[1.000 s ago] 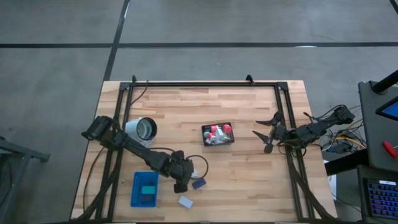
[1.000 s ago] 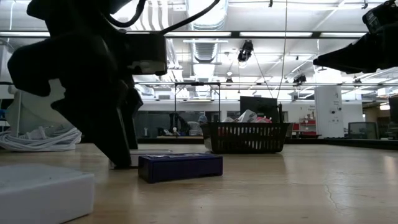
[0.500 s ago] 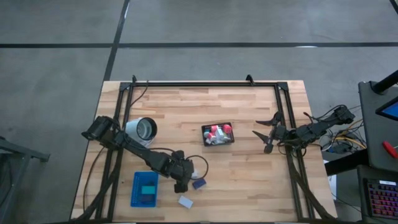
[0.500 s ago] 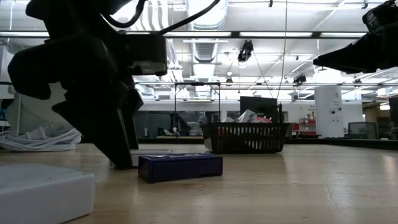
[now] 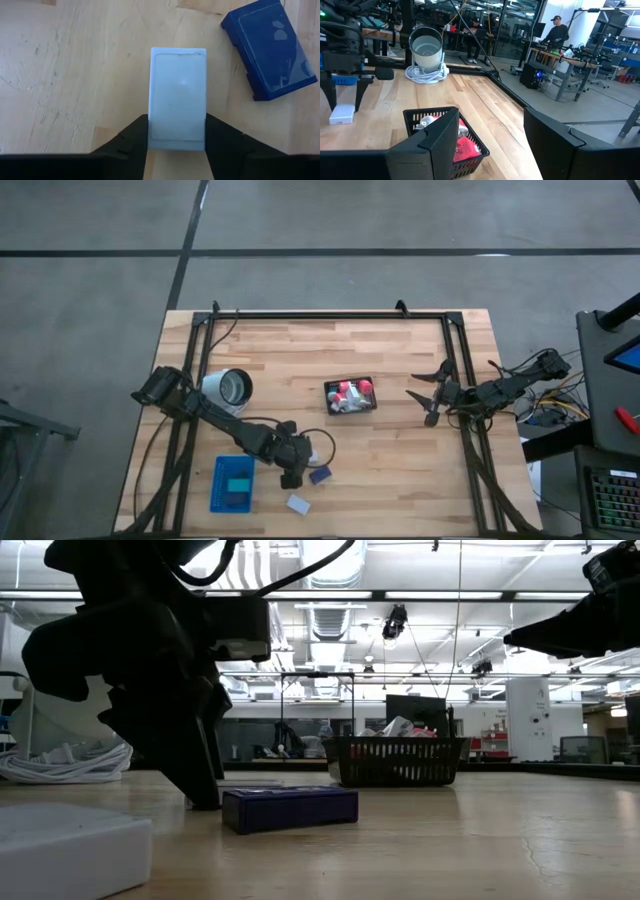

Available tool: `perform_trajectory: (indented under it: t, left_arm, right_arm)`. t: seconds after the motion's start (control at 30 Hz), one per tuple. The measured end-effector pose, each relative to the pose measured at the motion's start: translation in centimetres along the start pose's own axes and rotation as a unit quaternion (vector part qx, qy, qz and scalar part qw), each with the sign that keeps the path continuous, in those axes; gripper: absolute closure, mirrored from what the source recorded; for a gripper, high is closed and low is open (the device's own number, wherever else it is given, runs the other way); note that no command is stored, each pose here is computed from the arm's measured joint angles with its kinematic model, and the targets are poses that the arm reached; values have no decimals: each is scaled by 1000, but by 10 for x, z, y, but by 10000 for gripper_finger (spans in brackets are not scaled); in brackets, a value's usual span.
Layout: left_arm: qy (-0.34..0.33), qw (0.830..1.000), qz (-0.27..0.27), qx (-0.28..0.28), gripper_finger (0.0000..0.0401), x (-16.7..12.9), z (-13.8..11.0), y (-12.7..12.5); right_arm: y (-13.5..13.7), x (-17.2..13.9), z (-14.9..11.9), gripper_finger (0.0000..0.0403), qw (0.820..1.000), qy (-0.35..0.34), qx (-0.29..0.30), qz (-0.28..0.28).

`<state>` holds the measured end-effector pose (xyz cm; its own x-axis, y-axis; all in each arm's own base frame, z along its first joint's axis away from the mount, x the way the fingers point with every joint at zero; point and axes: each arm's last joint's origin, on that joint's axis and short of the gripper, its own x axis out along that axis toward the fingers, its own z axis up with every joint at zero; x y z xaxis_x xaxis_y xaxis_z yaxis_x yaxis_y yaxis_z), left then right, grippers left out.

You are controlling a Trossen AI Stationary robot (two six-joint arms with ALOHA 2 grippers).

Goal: Pick & Place Office items
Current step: Put the top white digital timer into the blue bin

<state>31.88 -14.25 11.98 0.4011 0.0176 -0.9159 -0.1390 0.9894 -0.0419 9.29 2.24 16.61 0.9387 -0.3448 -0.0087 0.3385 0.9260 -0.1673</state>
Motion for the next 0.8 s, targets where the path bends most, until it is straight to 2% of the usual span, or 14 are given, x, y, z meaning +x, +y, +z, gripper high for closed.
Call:
perform_trajectory:
  t: [0.17,0.43,0.63,0.8]
  left_arm:
    - [0,1000,0,0,227,0,0,0]
    - [-2,1000,-7,2,237,-5,1,0]
    - [-25,999,-25,-1,236,-37,9,2]
    - [-33,999,-13,-19,234,-65,9,8]
  right_arm:
    - [0,0,0,186,1000,0,0,0]
    - [0,0,0,186,1000,0,1,0]
    - [0,0,0,186,1000,0,0,0]
    - [0,0,0,186,1000,0,0,0]
